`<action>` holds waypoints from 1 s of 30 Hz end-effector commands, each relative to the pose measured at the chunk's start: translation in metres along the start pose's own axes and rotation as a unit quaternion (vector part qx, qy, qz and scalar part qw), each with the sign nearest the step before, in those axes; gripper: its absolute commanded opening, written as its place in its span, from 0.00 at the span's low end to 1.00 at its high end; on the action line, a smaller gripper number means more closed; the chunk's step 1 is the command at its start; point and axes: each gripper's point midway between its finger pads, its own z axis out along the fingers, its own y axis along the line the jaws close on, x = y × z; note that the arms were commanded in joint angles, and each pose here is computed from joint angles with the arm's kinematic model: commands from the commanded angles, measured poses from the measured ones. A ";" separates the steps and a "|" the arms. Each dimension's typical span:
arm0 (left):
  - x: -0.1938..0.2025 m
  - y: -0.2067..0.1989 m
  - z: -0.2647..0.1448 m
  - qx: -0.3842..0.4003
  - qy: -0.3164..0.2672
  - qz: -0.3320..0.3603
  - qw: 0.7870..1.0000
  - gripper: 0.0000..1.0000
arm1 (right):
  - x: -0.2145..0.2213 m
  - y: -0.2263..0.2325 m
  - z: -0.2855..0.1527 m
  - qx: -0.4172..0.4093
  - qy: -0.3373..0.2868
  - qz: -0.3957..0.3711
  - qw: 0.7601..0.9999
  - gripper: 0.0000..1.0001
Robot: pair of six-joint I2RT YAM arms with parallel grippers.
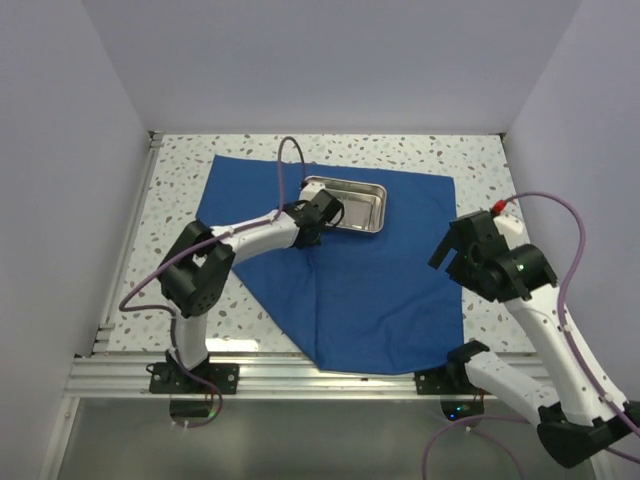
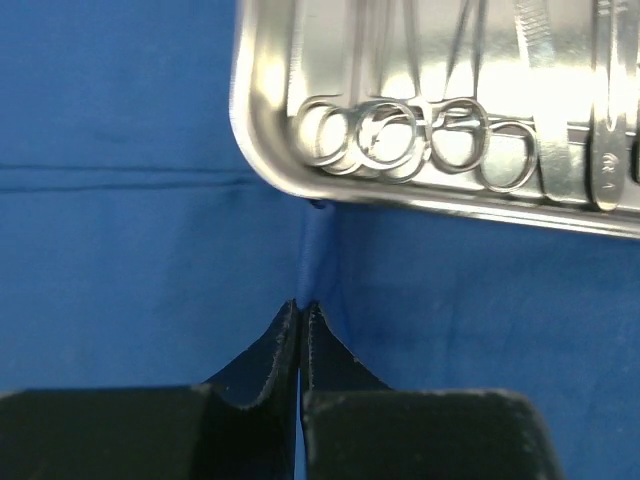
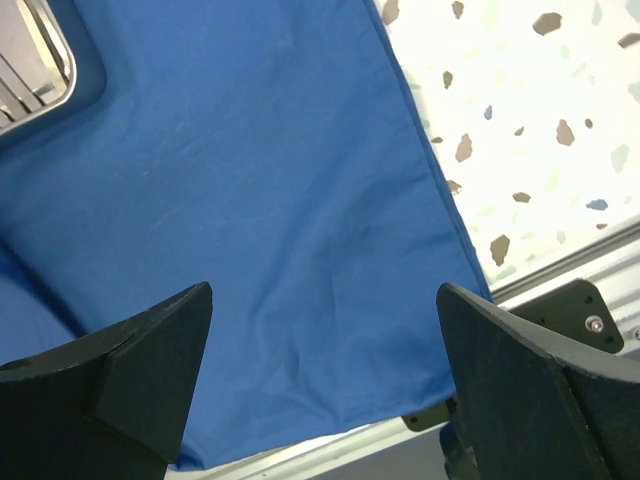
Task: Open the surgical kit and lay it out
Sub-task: Open the surgical kit at the center of the board.
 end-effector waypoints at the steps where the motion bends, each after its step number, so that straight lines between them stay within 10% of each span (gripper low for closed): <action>1: -0.032 0.049 -0.052 -0.057 -0.050 -0.046 0.996 0.00 | -0.019 0.038 0.009 -0.045 -0.018 -0.020 0.999 0.99; 12: 0.045 0.188 -0.173 -0.169 -0.013 -0.182 0.969 0.02 | -0.035 0.131 0.076 -0.066 0.012 -0.093 0.993 0.99; 17: 0.082 0.203 -0.190 -0.139 0.013 -0.232 0.962 0.13 | -0.031 0.158 0.105 -0.071 0.029 -0.117 0.990 0.99; 19: 0.093 0.203 -0.191 -0.127 0.025 -0.248 0.960 0.39 | -0.032 0.164 0.116 -0.063 0.034 -0.127 0.989 0.99; 22: 0.109 0.201 -0.190 -0.114 0.046 -0.271 0.955 0.51 | -0.033 0.167 0.123 -0.057 0.032 -0.132 0.989 0.99; 27: 0.128 0.204 -0.174 -0.156 0.095 -0.246 0.952 0.33 | -0.029 0.168 0.131 -0.053 0.041 -0.139 0.988 0.99; 30: 0.129 0.210 -0.164 -0.194 0.100 -0.230 0.948 0.57 | -0.030 0.174 0.131 -0.066 0.041 -0.141 0.987 0.99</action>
